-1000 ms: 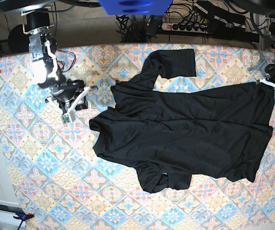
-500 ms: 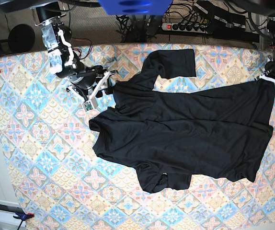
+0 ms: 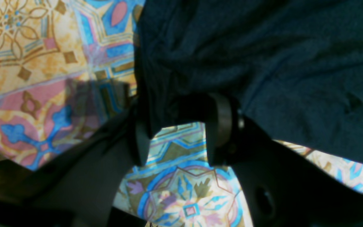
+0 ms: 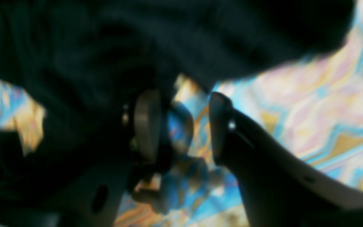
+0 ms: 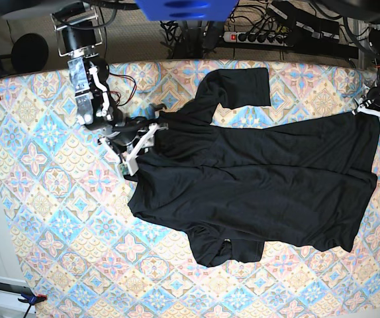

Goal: Layout the t-shirt on the table in an organized manner, then fold the t-shirt properly
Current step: 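Move the right gripper to the shirt's collar area and grasp fabric, then pull the shirt with the right gripper back toward its base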

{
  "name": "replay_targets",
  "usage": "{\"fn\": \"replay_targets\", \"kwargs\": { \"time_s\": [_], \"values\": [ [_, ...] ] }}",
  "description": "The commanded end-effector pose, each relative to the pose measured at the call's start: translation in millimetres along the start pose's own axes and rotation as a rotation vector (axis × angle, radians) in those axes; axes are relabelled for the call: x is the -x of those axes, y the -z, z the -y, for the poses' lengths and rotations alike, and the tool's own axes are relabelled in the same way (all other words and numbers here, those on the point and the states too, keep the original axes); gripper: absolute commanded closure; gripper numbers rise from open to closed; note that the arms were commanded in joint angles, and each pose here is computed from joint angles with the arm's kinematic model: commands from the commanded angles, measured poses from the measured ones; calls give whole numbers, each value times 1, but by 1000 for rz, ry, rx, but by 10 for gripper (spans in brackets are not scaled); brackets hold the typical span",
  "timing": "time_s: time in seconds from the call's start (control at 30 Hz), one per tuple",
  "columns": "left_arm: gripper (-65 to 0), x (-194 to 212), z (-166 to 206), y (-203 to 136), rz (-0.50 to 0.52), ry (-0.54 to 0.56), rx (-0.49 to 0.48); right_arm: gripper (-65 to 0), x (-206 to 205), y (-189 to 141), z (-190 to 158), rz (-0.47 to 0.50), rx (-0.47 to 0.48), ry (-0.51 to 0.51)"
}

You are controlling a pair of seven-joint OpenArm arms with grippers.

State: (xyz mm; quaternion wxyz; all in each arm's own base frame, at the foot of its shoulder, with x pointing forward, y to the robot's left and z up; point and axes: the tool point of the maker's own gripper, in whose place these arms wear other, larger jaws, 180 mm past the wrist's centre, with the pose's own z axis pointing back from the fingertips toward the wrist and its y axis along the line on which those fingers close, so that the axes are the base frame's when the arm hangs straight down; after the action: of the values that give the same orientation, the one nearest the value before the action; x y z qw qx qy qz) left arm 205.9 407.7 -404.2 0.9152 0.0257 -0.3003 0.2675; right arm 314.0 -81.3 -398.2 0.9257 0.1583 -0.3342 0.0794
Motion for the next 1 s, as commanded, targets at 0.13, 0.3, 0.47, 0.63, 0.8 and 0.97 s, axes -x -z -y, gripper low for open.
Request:
{"fn": "replay_targets", "kwargs": {
  "time_s": [0.13,0.3,0.47,0.63,0.8,0.97],
  "values": [
    [-279,-21,-3,-5,51,14,-5,-283,-26,1,29,48,51,33],
    [-279,-22,-2,-5,53,13,-4,-284,-31,8,38,39,67,46],
    [-279,-22,-2,-5,54,14,-4,-284,-35,17,49,22,83,61],
    [-279,-22,-2,-5,54,14,-4,-283,-27,24,57,7,97,82],
    [-277,-23,-2,-5,56,14,-4,-278,-16,31,64,-12,109,104],
    [-276,-23,-2,-6,57,15,-3,-146,-16,32,66,-3,113,108]
  ]
}}
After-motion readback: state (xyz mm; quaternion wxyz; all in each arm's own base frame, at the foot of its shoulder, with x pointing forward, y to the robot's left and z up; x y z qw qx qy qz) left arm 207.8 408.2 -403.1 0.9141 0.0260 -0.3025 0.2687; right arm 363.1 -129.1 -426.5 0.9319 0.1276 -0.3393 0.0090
